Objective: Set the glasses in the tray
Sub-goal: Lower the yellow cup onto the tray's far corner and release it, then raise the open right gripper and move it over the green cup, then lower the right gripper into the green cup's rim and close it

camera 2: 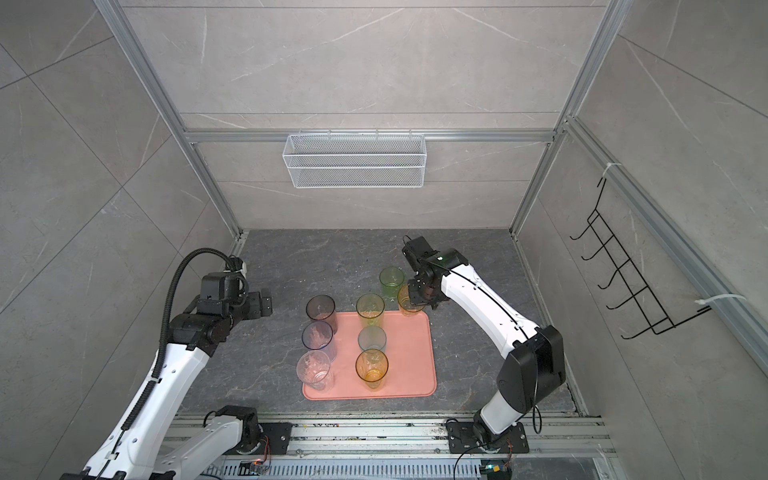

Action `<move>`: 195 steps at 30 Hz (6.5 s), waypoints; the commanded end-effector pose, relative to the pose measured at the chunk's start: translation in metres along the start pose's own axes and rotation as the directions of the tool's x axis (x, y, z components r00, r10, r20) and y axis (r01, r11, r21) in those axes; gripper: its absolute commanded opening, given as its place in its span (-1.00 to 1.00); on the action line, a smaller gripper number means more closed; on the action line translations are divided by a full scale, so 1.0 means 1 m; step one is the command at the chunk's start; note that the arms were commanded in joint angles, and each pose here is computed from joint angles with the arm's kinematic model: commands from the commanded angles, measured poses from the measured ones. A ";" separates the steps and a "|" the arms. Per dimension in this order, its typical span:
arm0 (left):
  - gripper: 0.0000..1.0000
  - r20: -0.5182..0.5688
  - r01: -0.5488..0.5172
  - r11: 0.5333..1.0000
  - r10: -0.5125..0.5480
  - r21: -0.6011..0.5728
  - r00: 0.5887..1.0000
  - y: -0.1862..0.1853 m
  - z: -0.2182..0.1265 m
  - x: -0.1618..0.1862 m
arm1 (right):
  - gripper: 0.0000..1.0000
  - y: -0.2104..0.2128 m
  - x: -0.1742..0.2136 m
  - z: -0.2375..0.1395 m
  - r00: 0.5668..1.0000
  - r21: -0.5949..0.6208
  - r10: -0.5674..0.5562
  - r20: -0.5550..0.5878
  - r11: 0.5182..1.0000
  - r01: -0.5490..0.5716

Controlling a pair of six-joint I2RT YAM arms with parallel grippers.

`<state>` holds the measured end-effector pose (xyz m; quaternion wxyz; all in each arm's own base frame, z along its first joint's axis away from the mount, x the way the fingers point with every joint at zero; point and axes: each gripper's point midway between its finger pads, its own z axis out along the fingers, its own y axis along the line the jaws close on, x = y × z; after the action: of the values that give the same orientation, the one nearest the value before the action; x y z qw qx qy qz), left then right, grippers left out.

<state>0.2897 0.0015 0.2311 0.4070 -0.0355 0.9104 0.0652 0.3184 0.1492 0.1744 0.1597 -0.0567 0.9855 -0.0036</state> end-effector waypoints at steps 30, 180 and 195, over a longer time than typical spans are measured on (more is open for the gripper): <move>0.98 0.030 0.003 1.000 -0.003 0.000 1.000 0.001 -0.003 -0.008 | -1.00 -0.007 0.030 0.079 0.983 0.005 0.070 -0.171 0.998 -0.070; 0.98 0.024 0.007 1.000 -0.007 -0.014 1.000 0.005 -0.003 -0.007 | -0.58 0.078 -0.116 0.142 0.999 -0.070 0.036 -0.035 0.997 -0.038; 0.98 0.024 0.007 1.000 -0.006 -0.010 1.000 0.005 -0.003 -0.007 | -0.95 0.092 -0.123 0.135 1.000 -0.079 0.014 -0.027 0.997 -0.016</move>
<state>0.2892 0.0040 0.2321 0.4084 -0.0397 0.9095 0.0665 0.4694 0.2533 0.0849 0.1533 -0.0489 0.9861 0.0413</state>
